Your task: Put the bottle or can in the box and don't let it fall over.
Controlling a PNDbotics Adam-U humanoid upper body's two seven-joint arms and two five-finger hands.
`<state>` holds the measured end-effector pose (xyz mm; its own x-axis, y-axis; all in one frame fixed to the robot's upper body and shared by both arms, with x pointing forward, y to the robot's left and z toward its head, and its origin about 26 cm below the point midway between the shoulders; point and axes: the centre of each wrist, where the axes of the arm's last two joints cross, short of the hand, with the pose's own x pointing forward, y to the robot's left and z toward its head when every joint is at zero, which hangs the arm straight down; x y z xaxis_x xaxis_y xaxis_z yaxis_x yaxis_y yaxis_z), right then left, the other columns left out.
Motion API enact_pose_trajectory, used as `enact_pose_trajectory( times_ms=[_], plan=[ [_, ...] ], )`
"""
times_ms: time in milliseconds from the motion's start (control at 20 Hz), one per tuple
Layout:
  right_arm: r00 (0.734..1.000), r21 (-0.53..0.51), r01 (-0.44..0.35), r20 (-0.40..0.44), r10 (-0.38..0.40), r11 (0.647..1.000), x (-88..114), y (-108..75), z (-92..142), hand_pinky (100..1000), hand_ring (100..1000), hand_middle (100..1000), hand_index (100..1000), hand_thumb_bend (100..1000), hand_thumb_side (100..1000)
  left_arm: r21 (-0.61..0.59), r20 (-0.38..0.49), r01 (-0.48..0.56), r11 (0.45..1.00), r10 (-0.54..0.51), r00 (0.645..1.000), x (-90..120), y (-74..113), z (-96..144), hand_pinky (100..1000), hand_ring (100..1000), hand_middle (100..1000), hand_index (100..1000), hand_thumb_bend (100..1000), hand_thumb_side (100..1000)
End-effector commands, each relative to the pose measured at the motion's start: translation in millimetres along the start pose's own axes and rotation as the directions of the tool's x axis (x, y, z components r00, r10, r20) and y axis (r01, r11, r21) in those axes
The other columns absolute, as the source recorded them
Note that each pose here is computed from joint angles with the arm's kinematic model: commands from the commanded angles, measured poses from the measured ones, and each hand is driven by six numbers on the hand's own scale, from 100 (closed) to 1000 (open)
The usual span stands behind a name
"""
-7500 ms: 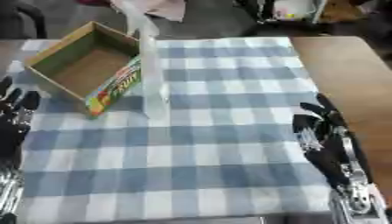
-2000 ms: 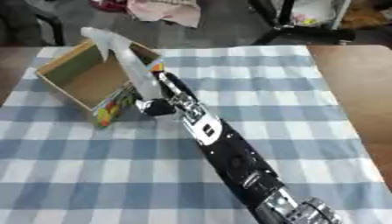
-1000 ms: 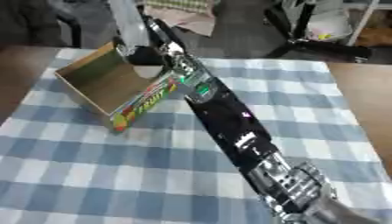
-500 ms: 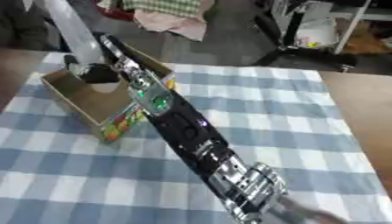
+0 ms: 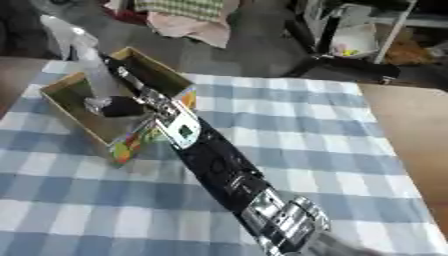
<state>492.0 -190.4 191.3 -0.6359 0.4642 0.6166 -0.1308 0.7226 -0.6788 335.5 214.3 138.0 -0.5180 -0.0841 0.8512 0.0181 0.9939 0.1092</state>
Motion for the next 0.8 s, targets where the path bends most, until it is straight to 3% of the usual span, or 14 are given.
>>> enact_pose_trajectory(
  times_ms=[50, 500, 650, 800],
  plan=[
    [0.999, -0.05, -0.039, 0.028, 0.04, 0.998, 6.1, -21.2, -3.4, 1000, 931, 977, 1000, 457, 462, -0.001, 0.025, 0.002, 1.0, -0.002, 1.0, 5.7, 1.0, -3.0, 1000, 1000, 1000, 976, 772, 635],
    [1.0, -0.269, -0.007, 0.006, 0.009, 0.963, 7.7, -72.1, 17.7, 1000, 906, 950, 1000, 422, 455, 0.048, -0.025, 0.039, 0.998, -0.037, 0.999, -5.5, 15.0, 9.3, 1000, 1000, 1000, 976, 772, 637],
    [1.0, -0.335, -0.014, -0.012, 0.011, 0.942, 0.9, -91.0, 42.2, 1000, 903, 938, 1000, 411, 459, 0.079, -0.061, 0.066, 0.995, -0.061, 0.996, -12.7, 24.0, 17.6, 1000, 1000, 1000, 976, 772, 639],
    [1.0, -0.376, -0.003, 0.0, 0.003, 0.927, -4.0, -98.6, 67.7, 1000, 901, 921, 1000, 396, 449, 0.117, -0.085, 0.101, 0.988, -0.091, 0.992, -17.1, 35.0, 24.2, 1000, 1000, 1000, 976, 773, 639]
  ],
)
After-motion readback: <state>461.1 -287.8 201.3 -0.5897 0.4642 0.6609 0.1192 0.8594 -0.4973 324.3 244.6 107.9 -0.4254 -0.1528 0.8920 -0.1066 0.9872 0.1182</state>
